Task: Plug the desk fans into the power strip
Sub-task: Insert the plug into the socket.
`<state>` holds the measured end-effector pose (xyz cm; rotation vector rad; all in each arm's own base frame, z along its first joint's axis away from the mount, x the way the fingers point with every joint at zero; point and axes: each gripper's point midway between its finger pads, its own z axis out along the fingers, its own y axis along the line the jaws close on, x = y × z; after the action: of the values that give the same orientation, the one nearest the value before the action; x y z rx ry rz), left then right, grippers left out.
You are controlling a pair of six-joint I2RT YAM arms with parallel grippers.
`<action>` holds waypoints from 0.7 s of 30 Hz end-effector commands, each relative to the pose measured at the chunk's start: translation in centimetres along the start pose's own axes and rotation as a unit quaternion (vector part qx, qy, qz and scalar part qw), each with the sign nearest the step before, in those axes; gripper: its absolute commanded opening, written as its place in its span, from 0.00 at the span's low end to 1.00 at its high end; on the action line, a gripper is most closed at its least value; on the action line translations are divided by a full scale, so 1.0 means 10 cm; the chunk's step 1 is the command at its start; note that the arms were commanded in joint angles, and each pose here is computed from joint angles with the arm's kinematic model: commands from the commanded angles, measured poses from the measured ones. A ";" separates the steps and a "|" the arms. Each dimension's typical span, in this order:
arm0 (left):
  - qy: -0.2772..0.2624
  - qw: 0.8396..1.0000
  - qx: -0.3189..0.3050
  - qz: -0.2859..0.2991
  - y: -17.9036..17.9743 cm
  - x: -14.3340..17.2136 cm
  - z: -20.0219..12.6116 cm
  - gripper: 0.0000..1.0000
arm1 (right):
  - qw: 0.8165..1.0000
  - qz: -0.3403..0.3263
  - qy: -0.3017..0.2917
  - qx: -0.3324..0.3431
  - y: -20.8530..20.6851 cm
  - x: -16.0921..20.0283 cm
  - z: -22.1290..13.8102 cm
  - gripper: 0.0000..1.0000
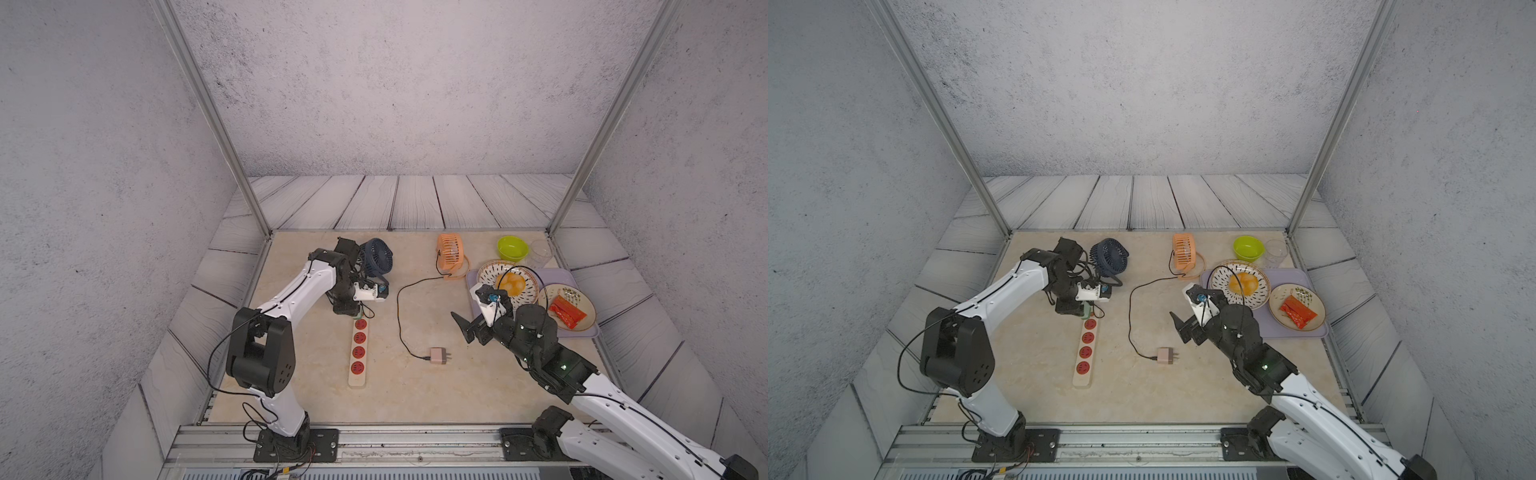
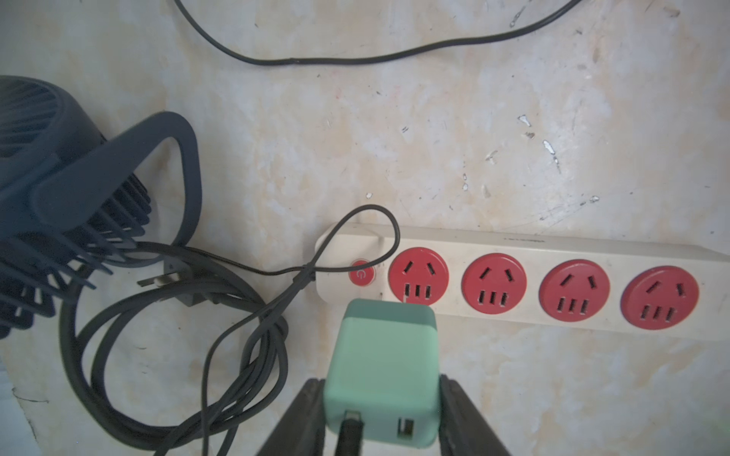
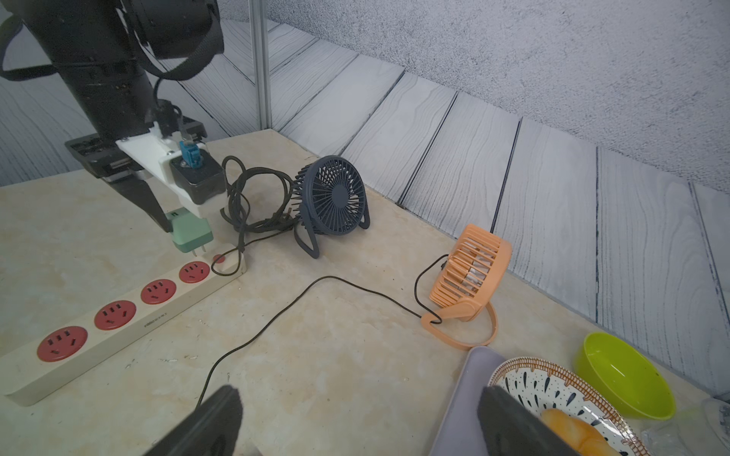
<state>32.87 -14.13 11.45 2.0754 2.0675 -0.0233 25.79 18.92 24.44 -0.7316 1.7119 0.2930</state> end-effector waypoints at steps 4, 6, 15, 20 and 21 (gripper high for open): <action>0.017 0.999 0.033 -0.006 -0.15 0.04 0.08 0.37 | 1.000 0.001 -0.005 0.000 0.00 -0.04 -0.01 0.99; 0.020 0.999 0.039 -0.008 -0.17 0.03 0.10 0.36 | 1.000 0.001 -0.005 -0.001 0.00 -0.05 -0.01 0.99; 0.050 0.998 0.046 -0.011 -0.20 0.07 0.20 0.35 | 1.000 0.001 -0.004 -0.002 0.01 -0.04 0.00 0.99; 0.066 0.997 0.047 -0.012 -0.20 0.12 0.21 0.35 | 1.000 0.001 -0.005 -0.002 0.01 -0.04 0.00 0.99; 0.068 0.996 0.048 -0.013 -0.21 0.13 0.21 0.35 | 1.000 0.001 -0.004 -0.002 0.00 -0.04 0.01 0.99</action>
<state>32.01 -13.78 9.52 2.1272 2.1647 0.0143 25.85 18.96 24.31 -0.7331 1.7154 0.2924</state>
